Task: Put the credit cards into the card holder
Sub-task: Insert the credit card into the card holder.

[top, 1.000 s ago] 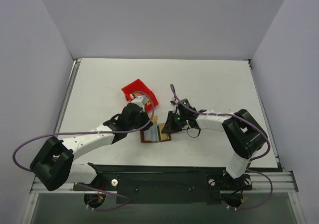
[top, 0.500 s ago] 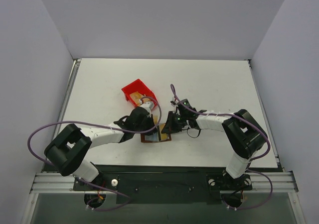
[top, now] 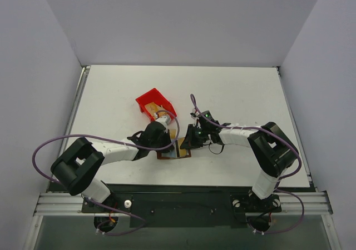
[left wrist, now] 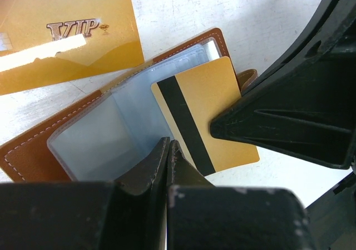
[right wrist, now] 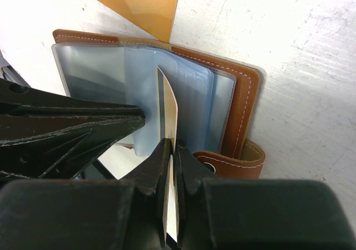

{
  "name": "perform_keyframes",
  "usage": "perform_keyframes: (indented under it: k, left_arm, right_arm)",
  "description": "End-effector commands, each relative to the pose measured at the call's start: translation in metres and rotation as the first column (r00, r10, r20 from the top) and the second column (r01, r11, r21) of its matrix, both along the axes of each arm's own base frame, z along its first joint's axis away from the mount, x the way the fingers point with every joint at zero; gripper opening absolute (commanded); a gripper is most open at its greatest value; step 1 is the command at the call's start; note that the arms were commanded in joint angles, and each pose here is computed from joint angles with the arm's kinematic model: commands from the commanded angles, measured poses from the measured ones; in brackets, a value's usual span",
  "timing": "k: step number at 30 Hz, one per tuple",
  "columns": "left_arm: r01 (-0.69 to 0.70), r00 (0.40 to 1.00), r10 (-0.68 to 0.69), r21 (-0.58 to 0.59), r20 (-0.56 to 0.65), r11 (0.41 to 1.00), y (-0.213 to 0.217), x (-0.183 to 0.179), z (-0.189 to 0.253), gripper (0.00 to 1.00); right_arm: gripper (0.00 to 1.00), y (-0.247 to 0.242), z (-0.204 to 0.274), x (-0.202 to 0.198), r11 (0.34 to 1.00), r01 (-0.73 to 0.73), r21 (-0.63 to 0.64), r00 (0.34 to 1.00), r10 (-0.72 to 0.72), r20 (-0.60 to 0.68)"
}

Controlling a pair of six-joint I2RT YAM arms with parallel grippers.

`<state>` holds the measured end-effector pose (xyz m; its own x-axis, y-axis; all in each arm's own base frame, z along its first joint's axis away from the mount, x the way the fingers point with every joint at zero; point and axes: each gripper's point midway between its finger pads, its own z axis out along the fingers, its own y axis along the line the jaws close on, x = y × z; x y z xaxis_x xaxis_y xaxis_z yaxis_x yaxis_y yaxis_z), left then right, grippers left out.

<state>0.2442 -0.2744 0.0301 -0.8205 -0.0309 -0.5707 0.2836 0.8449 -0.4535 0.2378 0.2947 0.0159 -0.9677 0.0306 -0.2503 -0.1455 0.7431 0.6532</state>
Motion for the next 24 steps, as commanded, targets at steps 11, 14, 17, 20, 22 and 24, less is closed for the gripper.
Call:
perform_keyframes:
  k: [11, 14, 17, 20, 22, 24]
  left_arm:
    - [-0.03, 1.0, 0.03, 0.031, 0.004, 0.999, 0.016, -0.009, -0.007, 0.0]
    - [-0.03, 1.0, 0.03, 0.036, -0.001, 0.999, 0.018, -0.01, -0.011, 0.0]
    - [-0.032, 0.999, 0.032, 0.042, -0.008, 0.999, 0.019, -0.011, -0.014, 0.0]
    - [-0.032, 0.999, 0.032, 0.048, -0.015, 0.998, 0.02, -0.012, -0.019, 0.0]
    - [-0.032, 0.999, 0.034, 0.054, -0.019, 0.998, 0.02, -0.012, -0.022, 0.0]
    - [-0.031, 0.999, 0.033, 0.056, -0.022, 0.998, 0.02, -0.012, -0.024, 0.0]
  right_arm:
    - [0.0, -0.023, -0.028, -0.013, 0.992, 0.019, -0.126, 0.998, -0.026, -0.048]
    - [0.0, -0.023, -0.028, -0.013, 0.992, 0.02, -0.128, 0.998, -0.027, -0.049]
    - [0.0, -0.022, -0.026, -0.012, 0.992, 0.022, -0.123, 0.999, -0.028, -0.044]
    - [0.0, -0.021, -0.021, -0.011, 0.993, 0.026, -0.114, 0.999, -0.03, -0.034]
    - [0.0, -0.02, -0.017, -0.01, 0.994, 0.025, -0.104, 0.999, -0.027, -0.023]
    - [0.0, -0.018, -0.01, -0.006, 0.996, 0.027, -0.089, 1.0, -0.028, -0.006]
